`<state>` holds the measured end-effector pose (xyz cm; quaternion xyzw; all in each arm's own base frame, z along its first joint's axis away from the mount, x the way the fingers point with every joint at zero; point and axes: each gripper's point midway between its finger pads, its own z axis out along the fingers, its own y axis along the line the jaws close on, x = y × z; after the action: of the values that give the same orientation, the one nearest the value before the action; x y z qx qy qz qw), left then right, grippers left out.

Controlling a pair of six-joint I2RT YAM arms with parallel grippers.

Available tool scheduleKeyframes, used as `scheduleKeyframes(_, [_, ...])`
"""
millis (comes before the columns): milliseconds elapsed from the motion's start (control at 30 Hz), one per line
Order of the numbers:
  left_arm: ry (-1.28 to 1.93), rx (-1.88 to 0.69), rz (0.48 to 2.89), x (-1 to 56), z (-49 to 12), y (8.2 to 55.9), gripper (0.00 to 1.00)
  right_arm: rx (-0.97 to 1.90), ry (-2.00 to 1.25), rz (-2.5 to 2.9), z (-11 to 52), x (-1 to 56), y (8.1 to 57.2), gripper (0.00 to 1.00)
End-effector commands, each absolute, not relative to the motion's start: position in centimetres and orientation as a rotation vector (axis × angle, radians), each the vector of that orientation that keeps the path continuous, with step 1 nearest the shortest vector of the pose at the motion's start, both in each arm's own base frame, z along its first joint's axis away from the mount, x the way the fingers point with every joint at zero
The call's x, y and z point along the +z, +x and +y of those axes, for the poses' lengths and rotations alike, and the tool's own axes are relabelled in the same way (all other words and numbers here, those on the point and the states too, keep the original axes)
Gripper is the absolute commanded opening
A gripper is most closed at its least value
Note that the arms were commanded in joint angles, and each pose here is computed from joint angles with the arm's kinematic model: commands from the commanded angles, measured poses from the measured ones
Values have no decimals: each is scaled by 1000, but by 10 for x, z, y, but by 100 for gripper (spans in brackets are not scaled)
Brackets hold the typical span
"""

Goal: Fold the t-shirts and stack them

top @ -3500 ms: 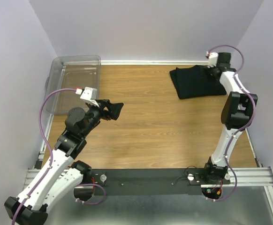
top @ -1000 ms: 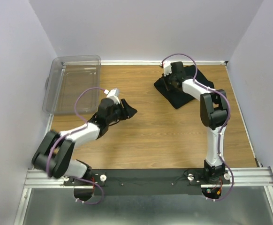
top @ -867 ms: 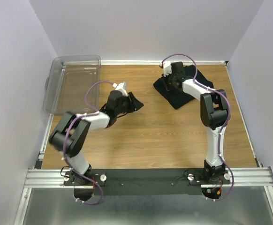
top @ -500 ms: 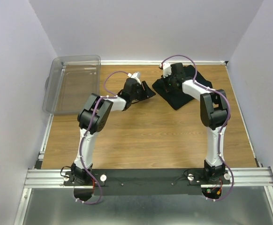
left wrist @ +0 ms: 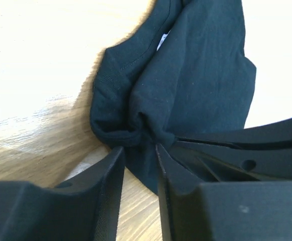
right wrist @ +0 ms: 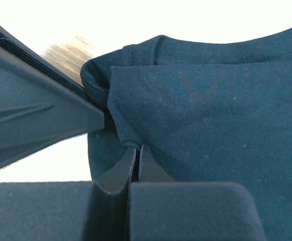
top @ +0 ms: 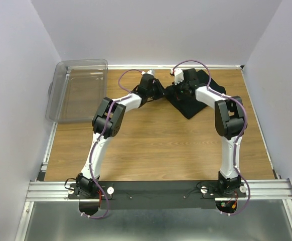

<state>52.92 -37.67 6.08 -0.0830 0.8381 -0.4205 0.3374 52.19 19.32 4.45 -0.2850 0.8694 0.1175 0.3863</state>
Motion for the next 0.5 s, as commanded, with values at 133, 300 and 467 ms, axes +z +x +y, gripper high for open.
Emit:
scheduleKeyframes(133, [-259, -1026, 2312, 35, -370, 527, 33, 360, -726, 2147, 207, 78, 518, 1])
scheduleKeyframes(300, [-259, -1013, 2337, 32, -365, 527, 2, 399, -731, 2124, 212, 90, 515, 1])
scheduleKeyframes(467, [-263, -1018, 2338, 32, -364, 530, 0, 447, -759, 2106, 216, 96, 505, 0])
